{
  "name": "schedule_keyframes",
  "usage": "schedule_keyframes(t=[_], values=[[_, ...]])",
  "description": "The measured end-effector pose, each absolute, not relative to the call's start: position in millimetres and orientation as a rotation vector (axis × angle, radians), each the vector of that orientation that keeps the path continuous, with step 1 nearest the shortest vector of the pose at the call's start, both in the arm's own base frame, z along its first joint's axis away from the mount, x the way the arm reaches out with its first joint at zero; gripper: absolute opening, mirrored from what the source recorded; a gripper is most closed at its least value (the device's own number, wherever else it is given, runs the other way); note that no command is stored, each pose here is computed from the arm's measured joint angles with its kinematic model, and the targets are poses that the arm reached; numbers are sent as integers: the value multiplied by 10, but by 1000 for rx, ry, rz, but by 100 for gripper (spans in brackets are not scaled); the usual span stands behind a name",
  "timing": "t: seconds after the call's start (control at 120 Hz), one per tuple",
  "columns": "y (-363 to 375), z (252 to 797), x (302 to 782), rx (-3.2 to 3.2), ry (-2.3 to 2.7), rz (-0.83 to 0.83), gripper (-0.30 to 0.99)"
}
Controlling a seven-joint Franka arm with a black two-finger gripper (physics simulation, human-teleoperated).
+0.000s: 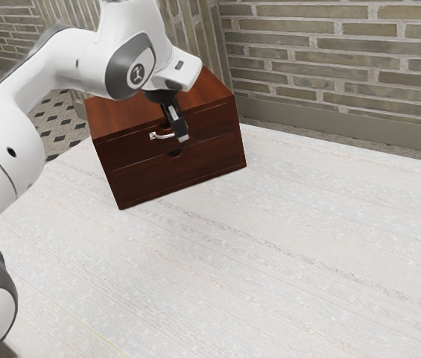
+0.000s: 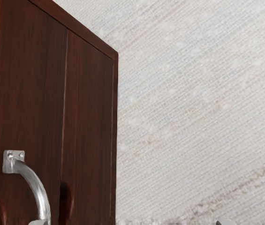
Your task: Pull the drawer handle with one arm to open the drawer
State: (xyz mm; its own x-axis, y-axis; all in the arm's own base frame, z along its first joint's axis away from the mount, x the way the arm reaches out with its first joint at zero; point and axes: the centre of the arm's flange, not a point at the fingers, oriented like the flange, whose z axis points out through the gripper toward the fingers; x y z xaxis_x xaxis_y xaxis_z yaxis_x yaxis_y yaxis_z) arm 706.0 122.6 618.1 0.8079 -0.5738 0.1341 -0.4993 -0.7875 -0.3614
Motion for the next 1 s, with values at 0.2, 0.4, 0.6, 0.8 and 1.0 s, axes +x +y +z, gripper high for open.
schedule_keyframes(t=[0.2, 0.4, 0.6, 0.8, 1.0], values=[[1506, 6020, 7130, -2662, 840, -326, 43], [1582, 5922, 7174, -2640, 880, -312, 36], [1684, 5861, 7227, -2616, 905, -319, 29], [1756, 5730, 7360, -2582, 936, -333, 28], [1926, 5675, 7365, -2561, 934, -319, 28]])
